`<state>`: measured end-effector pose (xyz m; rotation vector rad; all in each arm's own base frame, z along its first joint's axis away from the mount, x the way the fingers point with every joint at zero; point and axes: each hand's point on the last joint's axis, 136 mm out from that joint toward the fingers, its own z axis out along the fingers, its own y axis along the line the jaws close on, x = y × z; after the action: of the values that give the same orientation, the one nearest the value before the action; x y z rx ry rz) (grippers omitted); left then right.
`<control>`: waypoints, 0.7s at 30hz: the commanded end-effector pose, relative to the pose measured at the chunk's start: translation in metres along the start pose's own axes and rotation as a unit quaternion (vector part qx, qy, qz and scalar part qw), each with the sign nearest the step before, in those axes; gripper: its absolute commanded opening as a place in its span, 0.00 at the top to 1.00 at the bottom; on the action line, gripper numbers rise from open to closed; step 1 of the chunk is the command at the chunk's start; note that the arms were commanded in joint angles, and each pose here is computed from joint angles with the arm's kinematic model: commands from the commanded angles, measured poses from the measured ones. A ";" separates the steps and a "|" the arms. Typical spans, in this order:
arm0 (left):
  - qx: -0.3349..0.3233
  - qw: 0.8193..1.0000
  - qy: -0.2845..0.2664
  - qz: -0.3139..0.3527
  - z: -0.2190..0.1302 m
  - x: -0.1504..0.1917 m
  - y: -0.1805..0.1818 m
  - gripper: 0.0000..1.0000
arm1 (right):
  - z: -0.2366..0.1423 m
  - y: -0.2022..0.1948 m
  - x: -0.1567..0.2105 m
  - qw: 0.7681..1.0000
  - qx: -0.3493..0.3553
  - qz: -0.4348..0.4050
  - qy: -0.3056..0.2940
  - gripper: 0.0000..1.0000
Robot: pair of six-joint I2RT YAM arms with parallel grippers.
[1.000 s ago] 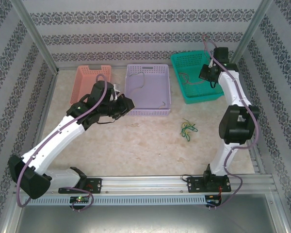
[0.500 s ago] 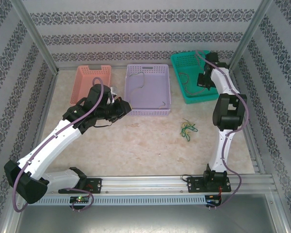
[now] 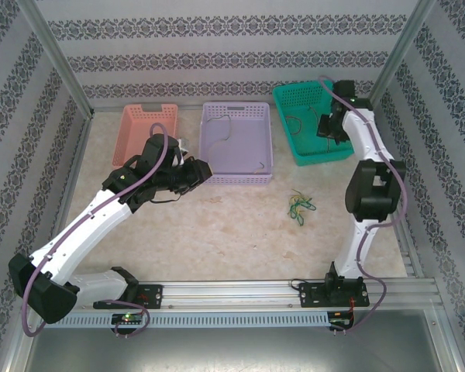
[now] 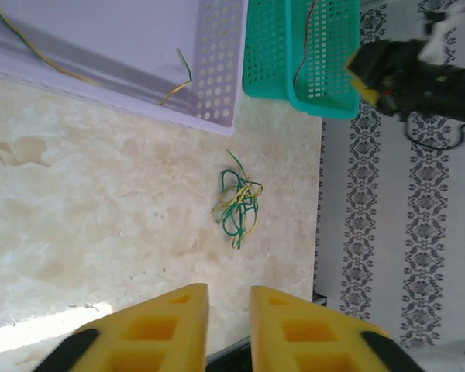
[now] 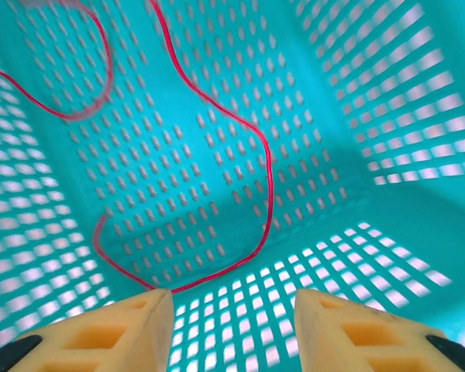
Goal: Untangle the cables
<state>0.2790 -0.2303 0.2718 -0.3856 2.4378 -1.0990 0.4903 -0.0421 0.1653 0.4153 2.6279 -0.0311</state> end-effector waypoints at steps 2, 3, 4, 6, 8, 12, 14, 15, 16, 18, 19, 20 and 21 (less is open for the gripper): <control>-0.031 0.999 0.016 0.028 0.004 0.006 0.010 0.71 | -0.056 0.000 0.002 0.998 -0.018 0.039 -0.044 0.53; -0.037 0.999 0.021 0.033 0.006 0.007 0.013 0.70 | -0.066 0.000 0.008 0.997 -0.025 0.050 -0.050 0.54; -0.042 0.998 0.026 0.036 0.008 0.009 0.016 0.70 | -0.073 -0.001 0.017 0.996 -0.028 0.065 -0.052 0.54; -0.049 0.997 0.034 0.041 0.011 0.012 0.023 0.68 | -0.084 -0.003 0.040 0.993 -0.040 0.097 -0.049 0.57; -0.053 0.996 0.045 0.047 0.016 0.016 0.029 0.68 | -0.091 -0.003 0.072 0.988 -0.051 0.144 -0.035 0.60; -0.053 0.994 0.077 0.052 0.031 0.030 0.046 0.67 | -0.090 0.003 0.155 0.971 -0.073 0.224 0.028 0.62; -0.052 0.993 0.091 0.054 0.038 0.037 0.053 0.67 | -0.087 0.004 0.194 0.959 -0.081 0.263 0.059 0.60; -0.051 0.992 0.100 0.055 0.042 0.041 0.056 0.67 | -0.082 0.007 0.213 0.951 -0.095 0.286 0.075 0.59; -0.048 0.992 0.107 0.054 0.045 0.044 0.058 0.67 | -0.077 0.010 0.229 0.941 -0.111 0.307 0.088 0.58; -0.043 0.991 0.116 0.053 0.050 0.048 0.062 0.67 | -0.068 0.013 0.252 0.925 -0.129 0.341 0.105 0.56; -0.040 0.991 0.119 0.051 0.052 0.050 0.063 0.67 | -0.063 0.015 0.261 0.916 -0.139 0.358 0.113 0.54; -0.038 0.990 0.123 0.050 0.055 0.052 0.064 0.67 | -0.060 0.020 0.264 0.910 -0.155 0.367 0.117 0.54; -0.036 0.990 0.125 0.048 0.057 0.053 0.065 0.67 | -0.054 0.024 0.268 0.902 -0.169 0.379 0.123 0.53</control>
<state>0.2529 -0.2347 0.1673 -0.2439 2.7392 -0.9935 0.2338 0.0408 0.0894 1.2028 2.5655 0.5086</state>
